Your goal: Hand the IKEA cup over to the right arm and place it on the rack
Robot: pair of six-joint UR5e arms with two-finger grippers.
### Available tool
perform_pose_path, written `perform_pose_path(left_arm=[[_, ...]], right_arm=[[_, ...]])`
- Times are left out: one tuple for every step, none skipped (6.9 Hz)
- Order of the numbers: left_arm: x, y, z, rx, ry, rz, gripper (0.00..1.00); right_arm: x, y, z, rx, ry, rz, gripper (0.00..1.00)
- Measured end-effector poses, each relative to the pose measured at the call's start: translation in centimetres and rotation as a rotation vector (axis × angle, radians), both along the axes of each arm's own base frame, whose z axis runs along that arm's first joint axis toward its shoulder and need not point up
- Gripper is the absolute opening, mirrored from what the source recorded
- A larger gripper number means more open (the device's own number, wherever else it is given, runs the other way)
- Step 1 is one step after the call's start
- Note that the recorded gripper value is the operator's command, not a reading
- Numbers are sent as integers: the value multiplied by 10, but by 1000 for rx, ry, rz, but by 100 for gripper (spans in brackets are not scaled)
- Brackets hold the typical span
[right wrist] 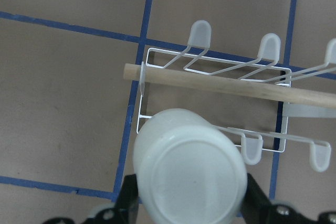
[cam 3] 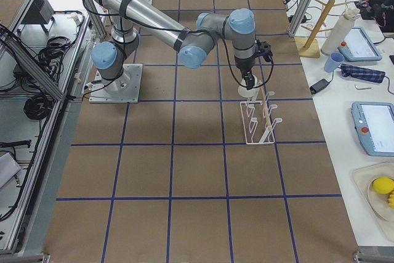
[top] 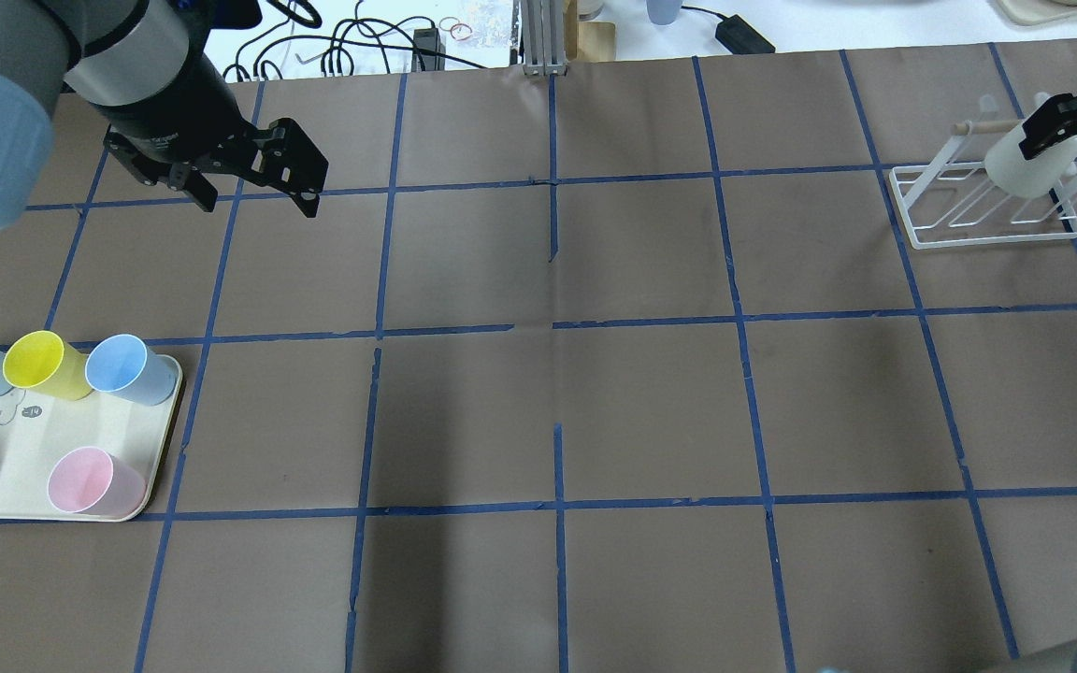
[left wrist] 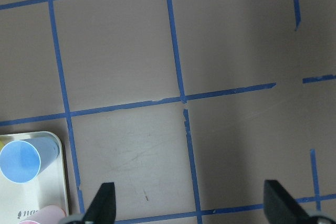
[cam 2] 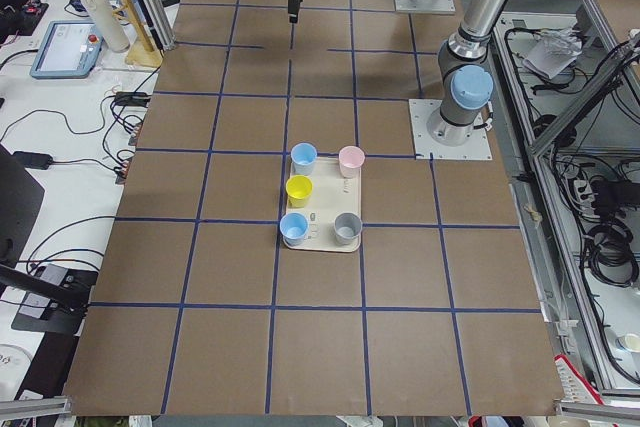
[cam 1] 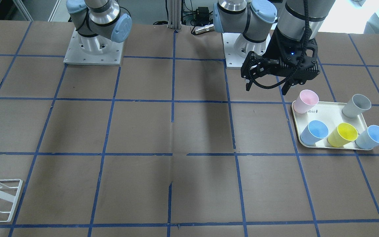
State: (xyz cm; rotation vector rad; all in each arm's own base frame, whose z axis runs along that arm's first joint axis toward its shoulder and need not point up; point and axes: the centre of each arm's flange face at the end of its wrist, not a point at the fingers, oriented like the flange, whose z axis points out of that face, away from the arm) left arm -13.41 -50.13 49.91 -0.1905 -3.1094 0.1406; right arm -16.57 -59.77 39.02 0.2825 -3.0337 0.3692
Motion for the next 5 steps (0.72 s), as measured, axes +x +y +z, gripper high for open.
perform_pose_path(left_arm=[[0,-2,-3,8,2,-5,100],[1,-2,-7,13,-9,-8,100],[2,-2,-10,16,-17,-8,100],[2,-3,-11,17,-22,-8,100],[3,-6,-11,15,-23,-8,100]], right_arm=[[-2,-2,-5,8,4,-4,12],[-4,-3,-11,21,7,-9,12],[-5,-4,-17,32,6,-12,12],[-5,-6,-24,43,2,-15,12],[-6,-7,-30,52,-2,-17,12]])
